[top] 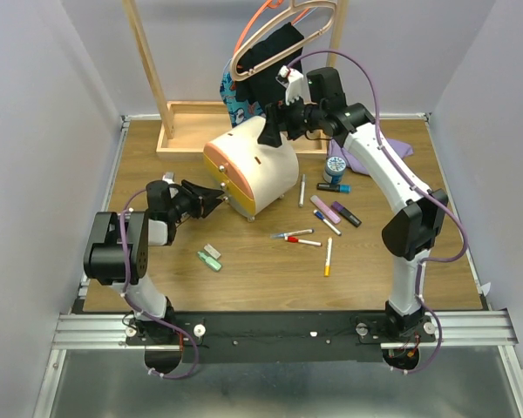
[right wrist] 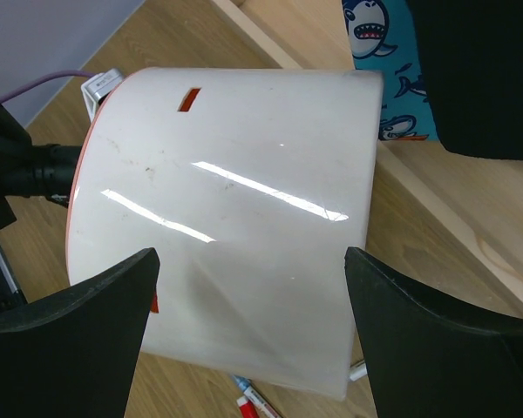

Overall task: Sort the stationery into containers
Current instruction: Open the drawer in the storage box.

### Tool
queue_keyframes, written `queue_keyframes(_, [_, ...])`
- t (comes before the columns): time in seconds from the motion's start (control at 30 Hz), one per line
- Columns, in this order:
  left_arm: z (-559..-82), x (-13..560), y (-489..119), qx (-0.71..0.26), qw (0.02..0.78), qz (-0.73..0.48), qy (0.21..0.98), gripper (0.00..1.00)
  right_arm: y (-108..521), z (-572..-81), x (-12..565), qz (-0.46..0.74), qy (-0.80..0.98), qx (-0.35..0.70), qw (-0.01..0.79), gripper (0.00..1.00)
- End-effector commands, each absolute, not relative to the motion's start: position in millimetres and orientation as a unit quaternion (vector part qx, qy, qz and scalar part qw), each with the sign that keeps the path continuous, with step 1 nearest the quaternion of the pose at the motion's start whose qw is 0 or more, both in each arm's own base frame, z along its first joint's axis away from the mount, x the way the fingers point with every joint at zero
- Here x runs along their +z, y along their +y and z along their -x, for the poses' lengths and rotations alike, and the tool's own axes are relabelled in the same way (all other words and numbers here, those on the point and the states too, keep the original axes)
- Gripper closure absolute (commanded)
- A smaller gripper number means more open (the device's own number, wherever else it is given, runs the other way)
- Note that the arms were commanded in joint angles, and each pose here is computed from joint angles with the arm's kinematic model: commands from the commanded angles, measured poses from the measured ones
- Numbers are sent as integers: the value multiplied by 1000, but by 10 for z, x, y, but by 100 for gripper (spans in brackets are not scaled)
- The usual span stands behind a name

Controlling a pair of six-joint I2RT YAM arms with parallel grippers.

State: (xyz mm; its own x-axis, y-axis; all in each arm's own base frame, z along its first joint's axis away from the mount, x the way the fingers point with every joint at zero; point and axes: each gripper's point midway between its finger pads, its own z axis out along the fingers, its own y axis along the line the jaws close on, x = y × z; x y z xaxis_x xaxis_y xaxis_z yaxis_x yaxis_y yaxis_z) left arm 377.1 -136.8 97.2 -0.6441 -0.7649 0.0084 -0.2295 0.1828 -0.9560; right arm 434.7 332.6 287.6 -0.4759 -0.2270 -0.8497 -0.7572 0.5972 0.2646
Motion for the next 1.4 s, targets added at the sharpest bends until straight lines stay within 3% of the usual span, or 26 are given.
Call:
queue_keyframes(0.0, [-3582,901,-1378,-520,251,330,746,50,3442,-4367,2887,319,789,323,414,5])
queue_keyframes(0.97, [-3799,903,-1554,-565,276,290,722,59,3545,-4285,2681,333,796,315,395,6])
queue_keyframes(1.37, [-3840,950,-1577,-584,282,276,709,76,3553,-4256,2580,331,805,304,387,6])
